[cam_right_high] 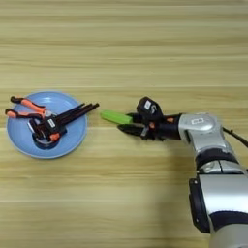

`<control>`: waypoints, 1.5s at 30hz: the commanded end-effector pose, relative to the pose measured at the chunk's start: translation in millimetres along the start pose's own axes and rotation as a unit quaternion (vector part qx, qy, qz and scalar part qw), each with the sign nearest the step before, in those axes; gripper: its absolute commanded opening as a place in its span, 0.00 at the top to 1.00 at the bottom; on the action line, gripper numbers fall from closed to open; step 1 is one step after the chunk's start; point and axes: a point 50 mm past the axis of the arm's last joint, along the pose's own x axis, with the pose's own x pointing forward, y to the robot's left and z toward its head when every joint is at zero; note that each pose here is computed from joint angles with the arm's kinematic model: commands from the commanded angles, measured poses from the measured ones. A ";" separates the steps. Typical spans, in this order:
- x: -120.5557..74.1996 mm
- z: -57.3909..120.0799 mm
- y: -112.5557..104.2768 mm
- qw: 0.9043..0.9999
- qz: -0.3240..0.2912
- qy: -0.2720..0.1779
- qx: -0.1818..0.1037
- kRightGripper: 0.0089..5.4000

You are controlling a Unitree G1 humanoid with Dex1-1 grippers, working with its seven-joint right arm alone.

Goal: Move the objects on the table

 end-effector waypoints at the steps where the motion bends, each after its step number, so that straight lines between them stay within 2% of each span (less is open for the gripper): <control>1: -16.6 28.1 -22.6 0.997 -0.048 -0.016 -0.054 0.72; 2: -16.7 28.0 -22.7 0.997 -0.049 -0.015 -0.055 0.72; 4: -16.5 27.7 -22.8 0.997 -0.051 -0.014 -0.055 0.64; 12: -17.1 28.0 -23.4 0.997 -0.055 -0.013 -0.056 0.46; 22: -19.0 35.0 -26.9 0.996 -0.065 -0.030 -0.062 0.29; 34: -24.2 52.7 -33.5 0.990 -0.086 -0.088 -0.070 0.06; 38: -24.8 58.9 -34.6 0.987 -0.090 -0.112 -0.071 0.01; 42: -22.5 66.6 -31.7 0.984 -0.074 -0.143 -0.078 0.01; 45: -18.7 67.0 -28.5 0.984 -0.062 -0.147 -0.081 0.01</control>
